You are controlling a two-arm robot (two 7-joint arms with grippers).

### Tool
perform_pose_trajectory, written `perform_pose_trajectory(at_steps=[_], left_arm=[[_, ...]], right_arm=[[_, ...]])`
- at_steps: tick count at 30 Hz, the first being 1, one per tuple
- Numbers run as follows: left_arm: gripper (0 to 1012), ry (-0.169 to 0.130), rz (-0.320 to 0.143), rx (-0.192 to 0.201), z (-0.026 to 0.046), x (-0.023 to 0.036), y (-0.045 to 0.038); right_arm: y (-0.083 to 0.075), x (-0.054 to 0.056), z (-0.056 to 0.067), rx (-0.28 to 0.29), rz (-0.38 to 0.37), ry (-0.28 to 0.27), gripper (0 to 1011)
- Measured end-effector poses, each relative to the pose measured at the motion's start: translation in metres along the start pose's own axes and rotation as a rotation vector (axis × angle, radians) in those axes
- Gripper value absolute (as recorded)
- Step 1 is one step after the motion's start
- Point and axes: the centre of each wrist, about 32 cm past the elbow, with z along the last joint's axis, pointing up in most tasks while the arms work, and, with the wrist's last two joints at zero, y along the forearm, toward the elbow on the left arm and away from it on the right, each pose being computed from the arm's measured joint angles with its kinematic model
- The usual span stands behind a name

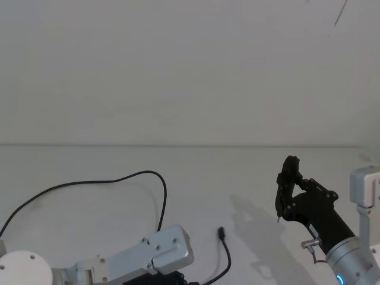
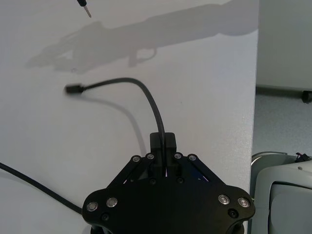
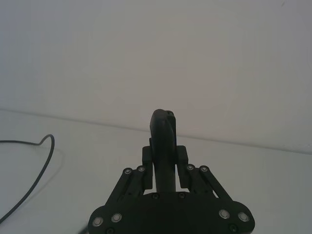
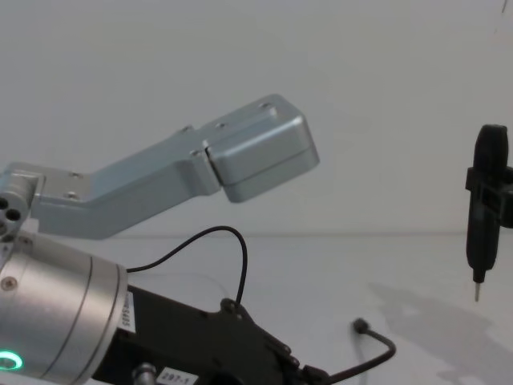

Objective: Pick up the data cable with the one hand.

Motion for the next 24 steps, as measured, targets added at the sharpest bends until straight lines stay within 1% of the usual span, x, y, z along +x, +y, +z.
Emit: perform_pose_trajectory(at_steps=[7,11,13,16,17,19,20,21,23,24], left_arm=[[41,-0.002,0.001,0.001,0.0,0.0,-0.0002],[41,-0.014,0.008,0.004,-0.0001,-0.0003,0.0],[41,-0.028,0.015,0.003,0.0002,-0.0011,0.0002],[41,-0.059,0.031,0.0,0.0006,-0.0025,0.0008],[41,-0.059,0.031,0.0,0.0006,-0.0025,0.0008],[41,-0.09,0.047,-0.006,0.0012,-0.0038,0.0014],[41,-0.09,0.047,-0.006,0.0012,-0.0038,0.0014],[41,-0.105,0.055,-0.009,0.0015,-0.0045,0.0017],[41,-0.121,0.063,-0.012,0.0018,-0.0051,0.002],[41,-0.14,0.073,-0.016,0.0022,-0.0058,0.0023]], right_arm=[[0.0,0.0,0.0,0.0,0.0,0.0,284],[0.0,0.0,0.0,0.002,-0.001,0.001,284],[0.001,0.001,0.002,0.008,0.0,0.004,284],[0.002,0.002,0.007,0.025,0.004,0.015,284],[0.002,0.003,0.008,0.029,0.005,0.017,284],[0.004,0.005,0.014,0.048,0.012,0.029,284],[0.004,0.005,0.015,0.054,0.016,0.036,284],[0.005,0.007,0.019,0.065,0.022,0.047,284],[0.006,0.009,0.024,0.079,0.028,0.057,284],[0.007,0.011,0.028,0.09,0.037,0.071,284]])
